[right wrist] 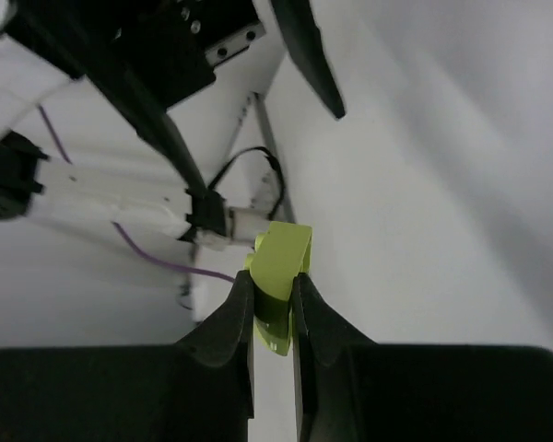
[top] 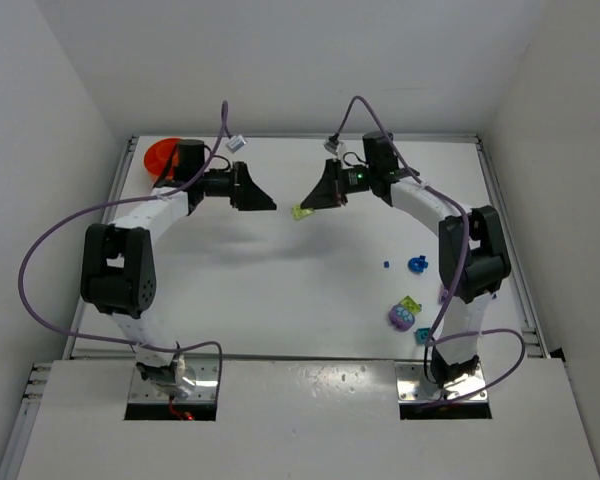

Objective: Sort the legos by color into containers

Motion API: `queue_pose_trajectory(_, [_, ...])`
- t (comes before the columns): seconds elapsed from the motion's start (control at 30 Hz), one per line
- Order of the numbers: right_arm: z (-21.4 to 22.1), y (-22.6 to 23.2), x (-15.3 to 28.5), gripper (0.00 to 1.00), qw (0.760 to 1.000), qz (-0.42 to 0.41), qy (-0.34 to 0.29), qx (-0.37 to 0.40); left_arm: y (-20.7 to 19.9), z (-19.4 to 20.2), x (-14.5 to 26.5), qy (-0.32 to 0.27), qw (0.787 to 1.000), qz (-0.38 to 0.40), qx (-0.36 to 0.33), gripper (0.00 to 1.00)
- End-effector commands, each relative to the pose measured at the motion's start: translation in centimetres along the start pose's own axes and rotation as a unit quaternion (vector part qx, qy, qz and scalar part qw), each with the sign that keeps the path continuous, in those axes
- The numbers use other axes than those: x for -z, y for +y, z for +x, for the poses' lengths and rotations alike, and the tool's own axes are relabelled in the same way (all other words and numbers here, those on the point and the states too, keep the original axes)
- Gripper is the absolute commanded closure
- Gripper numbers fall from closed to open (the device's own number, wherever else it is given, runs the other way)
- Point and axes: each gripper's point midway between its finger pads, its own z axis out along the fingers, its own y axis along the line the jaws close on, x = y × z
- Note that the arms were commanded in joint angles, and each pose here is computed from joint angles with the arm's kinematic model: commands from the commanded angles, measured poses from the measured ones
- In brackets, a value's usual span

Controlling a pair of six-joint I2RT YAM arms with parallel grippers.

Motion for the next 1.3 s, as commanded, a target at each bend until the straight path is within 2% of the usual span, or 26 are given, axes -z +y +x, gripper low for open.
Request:
queue_pose_trajectory(0.0, [-2.2, 2.9, 1.2, 1.0, 0.997, -0.073, -0.018, -0.033, -4.2, -0.6, 0.2, 0.008, 0.991, 0.035, -0.129, 0.18])
queue_pose_trajectory(0.13, [-2.7, 1.7, 1.7, 1.0, 0.994, -0.063, -0.035, -0.078, -5.6, -0.1, -1.3, 0.021, 0.975, 0.011, -0.221, 0.16])
queue_pose_trajectory(0.27, [-2.2, 1.5, 1.6, 1.0, 0.992, -0.062, -0.031, -0.108, -5.3, 0.3, -2.2, 0.03, 0.96, -0.043, -0.275, 0.16])
queue_pose_trajectory(0.43, [-2.0, 1.4, 1.6, 1.0, 0.992, -0.069, -0.025, -0.102, -4.7, 0.5, -2.8, 0.04, 0.935, -0.097, -0.338, 0.16])
queue_pose_trajectory(0.6, [-1.4, 1.7, 1.8, 1.0, 0.992, -0.076, -0.018, -0.099, -4.4, -0.7, -2.7, 0.025, 0.898, -0.152, -0.412, 0.16])
queue_pose_trajectory(0.9, [-0.5, 2.0, 2.0, 1.0, 0.992, -0.081, -0.009, -0.099, -5.4, -1.3, -3.3, 0.009, 0.889, -0.142, -0.435, 0.16])
queue_pose_trajectory(1.13, [-0.4, 2.5, 1.4, 1.0, 0.992, -0.088, 0.001, -0.093, -6.4, -0.1, -5.3, 0.024, 0.894, -0.106, -0.434, 0.16])
queue_pose_trajectory(1.27, [-0.2, 2.6, 1.4, 1.0, 0.991, -0.091, 0.005, -0.093, -6.5, -0.1, -5.9, 0.027, 0.895, -0.096, -0.434, 0.21])
